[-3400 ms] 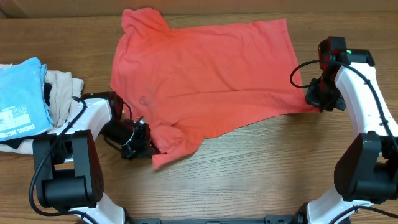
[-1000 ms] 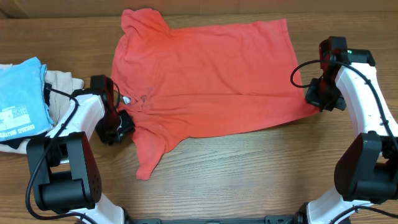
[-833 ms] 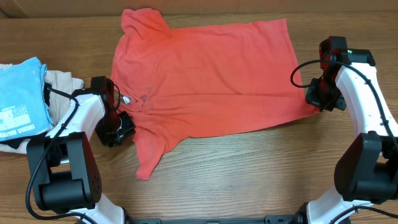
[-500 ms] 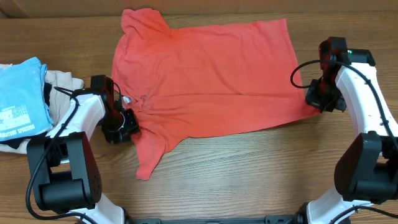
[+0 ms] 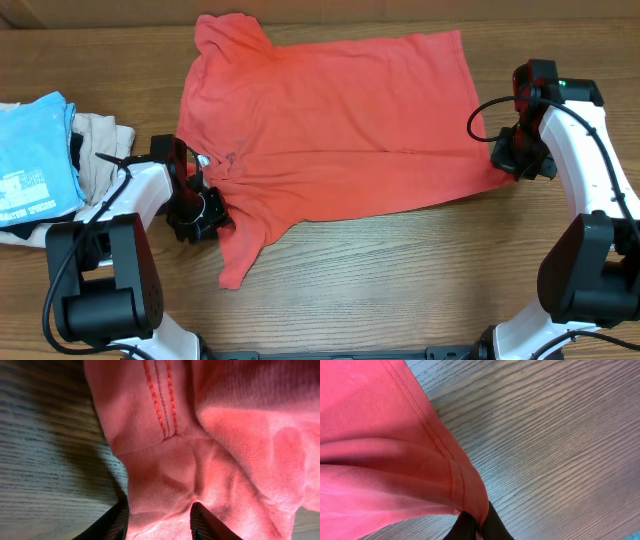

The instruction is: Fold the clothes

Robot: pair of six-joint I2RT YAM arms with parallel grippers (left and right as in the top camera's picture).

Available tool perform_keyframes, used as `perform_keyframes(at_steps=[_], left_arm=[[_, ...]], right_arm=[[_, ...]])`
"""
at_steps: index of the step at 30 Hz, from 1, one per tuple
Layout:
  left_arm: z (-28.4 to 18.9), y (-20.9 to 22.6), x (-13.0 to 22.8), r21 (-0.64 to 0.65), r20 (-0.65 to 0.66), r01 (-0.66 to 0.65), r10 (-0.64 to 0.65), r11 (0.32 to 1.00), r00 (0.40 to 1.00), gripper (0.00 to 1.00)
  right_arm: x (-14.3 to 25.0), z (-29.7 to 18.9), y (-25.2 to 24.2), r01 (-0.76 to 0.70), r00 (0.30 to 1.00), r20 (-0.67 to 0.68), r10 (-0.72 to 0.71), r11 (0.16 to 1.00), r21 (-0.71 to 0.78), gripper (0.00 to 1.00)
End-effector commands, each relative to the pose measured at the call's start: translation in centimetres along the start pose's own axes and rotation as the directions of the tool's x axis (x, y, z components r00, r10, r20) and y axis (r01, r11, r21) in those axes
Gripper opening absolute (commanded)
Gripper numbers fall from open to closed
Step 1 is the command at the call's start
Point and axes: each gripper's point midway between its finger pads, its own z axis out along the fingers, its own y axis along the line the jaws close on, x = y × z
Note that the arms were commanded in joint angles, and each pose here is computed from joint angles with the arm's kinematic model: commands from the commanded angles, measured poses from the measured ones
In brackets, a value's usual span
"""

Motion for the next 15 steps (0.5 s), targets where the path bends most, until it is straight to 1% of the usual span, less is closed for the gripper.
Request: perform_keyframes(at_steps=[1, 4, 5, 7, 8, 9, 12, 15], left_arm=[[1.4, 1.0, -1.0, -0.049, 0.045, 0.005, -0.003, 0.999, 0.999, 0.44], [1.3, 0.3, -2.1, -0.017, 0.087, 0.009, -0.007, 1.000, 0.996, 0.42], [1.3, 0.1, -2.3, -0.008, 0.094, 0.005, -0.005, 1.000, 0.996, 0.39], [1.3, 0.0, -2.5, -0.003, 0.102, 0.002, -0.002, 1.000, 0.995, 0.23], [1.3, 0.0, -2.4, -0.004, 0.100, 0.002, -0.002, 1.000, 0.995, 0.11], [1.3, 0.0, -2.2, -0.001, 0.089, 0.002, -0.002, 1.000, 0.996, 0.04], [1.2, -0.2, -1.7, 0.012, 0.070, -0.006, 0.005, 1.000, 0.998, 0.04], [-0.2, -0.8, -1.5, 0.027, 0.074, -0.046, 0.044, 0.999, 0.996, 0.04]], right_arm=[[-0.2, -0.5, -0.3, -0.011, 1.000, 0.019, 0.011, 1.000, -0.005, 0.04], [-0.2, -0.5, -0.3, -0.011, 1.000, 0.019, 0.011, 1.000, -0.004, 0.04], [-0.2, -0.5, -0.3, -0.011, 1.000, 0.019, 0.011, 1.000, -0.005, 0.04], [-0.2, -0.5, -0.3, -0.011, 1.000, 0.018, 0.011, 1.000, -0.004, 0.04], [-0.2, -0.5, -0.3, -0.011, 1.000, 0.019, 0.011, 1.000, -0.005, 0.04], [-0.2, -0.5, -0.3, -0.011, 1.000, 0.019, 0.011, 1.000, -0.005, 0.04], [-0.3, -0.5, -0.2, -0.012, 1.000, 0.022, 0.012, 1.000, -0.007, 0.04], [-0.4, -0.5, 0.2, -0.014, 1.000, 0.023, 0.014, 0.999, -0.029, 0.04]])
